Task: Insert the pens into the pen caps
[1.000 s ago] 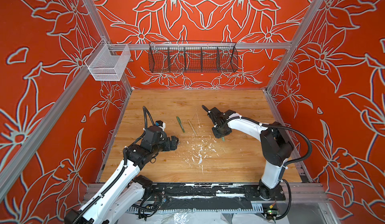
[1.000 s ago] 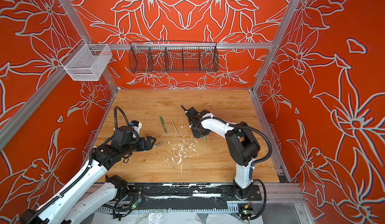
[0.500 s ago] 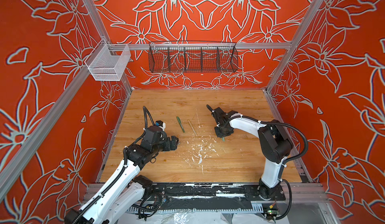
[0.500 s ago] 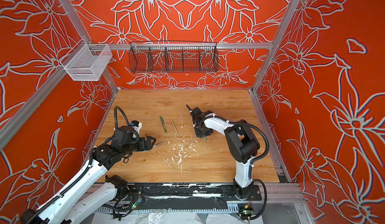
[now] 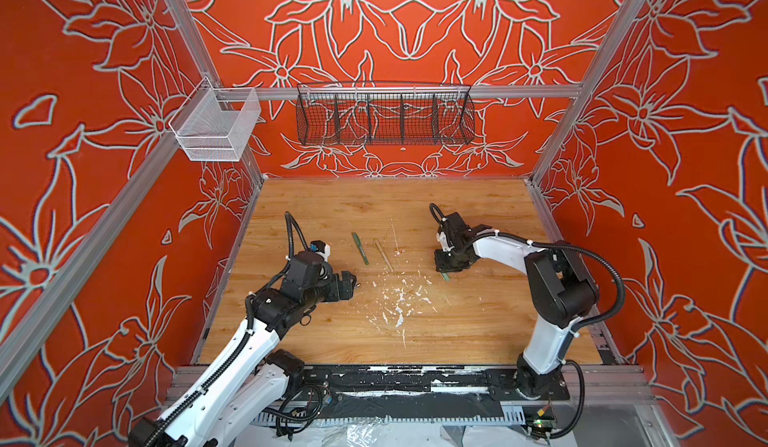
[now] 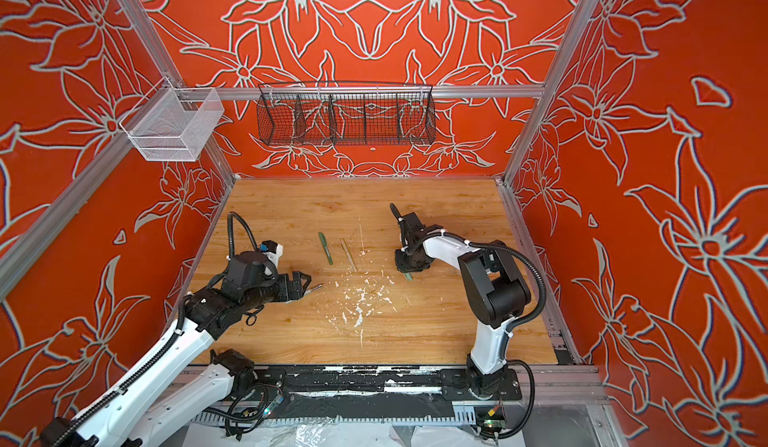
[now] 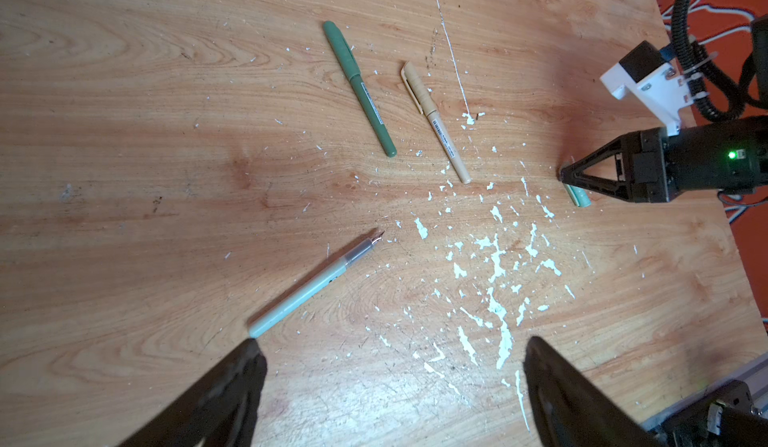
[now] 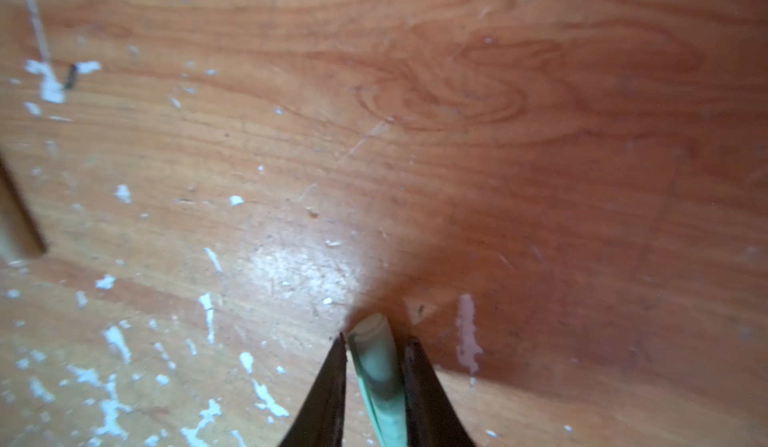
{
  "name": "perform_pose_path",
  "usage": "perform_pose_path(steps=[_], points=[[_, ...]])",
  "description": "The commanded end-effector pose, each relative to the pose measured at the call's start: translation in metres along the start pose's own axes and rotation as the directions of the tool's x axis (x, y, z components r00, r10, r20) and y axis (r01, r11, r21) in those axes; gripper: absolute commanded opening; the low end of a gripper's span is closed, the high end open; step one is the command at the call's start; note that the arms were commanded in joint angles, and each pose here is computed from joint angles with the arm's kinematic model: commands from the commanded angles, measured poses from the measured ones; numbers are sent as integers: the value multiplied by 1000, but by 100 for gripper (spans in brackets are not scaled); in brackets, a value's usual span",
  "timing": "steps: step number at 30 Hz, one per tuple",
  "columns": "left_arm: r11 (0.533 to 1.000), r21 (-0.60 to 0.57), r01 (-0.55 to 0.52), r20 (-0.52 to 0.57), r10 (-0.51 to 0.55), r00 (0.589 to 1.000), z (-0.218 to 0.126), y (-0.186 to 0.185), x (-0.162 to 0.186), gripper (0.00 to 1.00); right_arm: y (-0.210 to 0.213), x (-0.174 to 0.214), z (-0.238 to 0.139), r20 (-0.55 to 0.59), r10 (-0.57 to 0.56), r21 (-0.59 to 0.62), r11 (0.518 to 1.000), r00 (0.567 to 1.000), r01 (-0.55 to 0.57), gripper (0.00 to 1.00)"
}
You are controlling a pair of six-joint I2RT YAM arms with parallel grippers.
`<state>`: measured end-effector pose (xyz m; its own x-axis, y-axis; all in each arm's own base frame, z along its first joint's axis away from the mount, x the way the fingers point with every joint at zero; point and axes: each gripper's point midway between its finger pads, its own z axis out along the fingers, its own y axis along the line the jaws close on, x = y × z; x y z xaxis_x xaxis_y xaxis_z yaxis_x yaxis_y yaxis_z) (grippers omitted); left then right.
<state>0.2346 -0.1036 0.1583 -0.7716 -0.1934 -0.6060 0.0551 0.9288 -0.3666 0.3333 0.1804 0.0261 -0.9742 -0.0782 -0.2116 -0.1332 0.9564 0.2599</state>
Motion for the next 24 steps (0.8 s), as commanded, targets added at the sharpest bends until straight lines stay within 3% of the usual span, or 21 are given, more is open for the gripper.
perform_pose_path(steps=[1,6,16,24], points=[[1000,-7,13,-13,-13,1000,1,3,4,97,13,2,-7,4,11,-118,993,1000,-11,28],[1000,-6,15,-13,-15,1000,1,2,4,97,-5,6,-7,-33,-40,-15,999,999,39,29],[1000,-1,20,-13,-20,1000,1,2,5,97,4,7,4,-67,-45,-120,992,997,37,28],[1000,-2,22,-29,-22,999,2,2,8,97,-8,11,12,-102,-65,-87,995,993,56,27]])
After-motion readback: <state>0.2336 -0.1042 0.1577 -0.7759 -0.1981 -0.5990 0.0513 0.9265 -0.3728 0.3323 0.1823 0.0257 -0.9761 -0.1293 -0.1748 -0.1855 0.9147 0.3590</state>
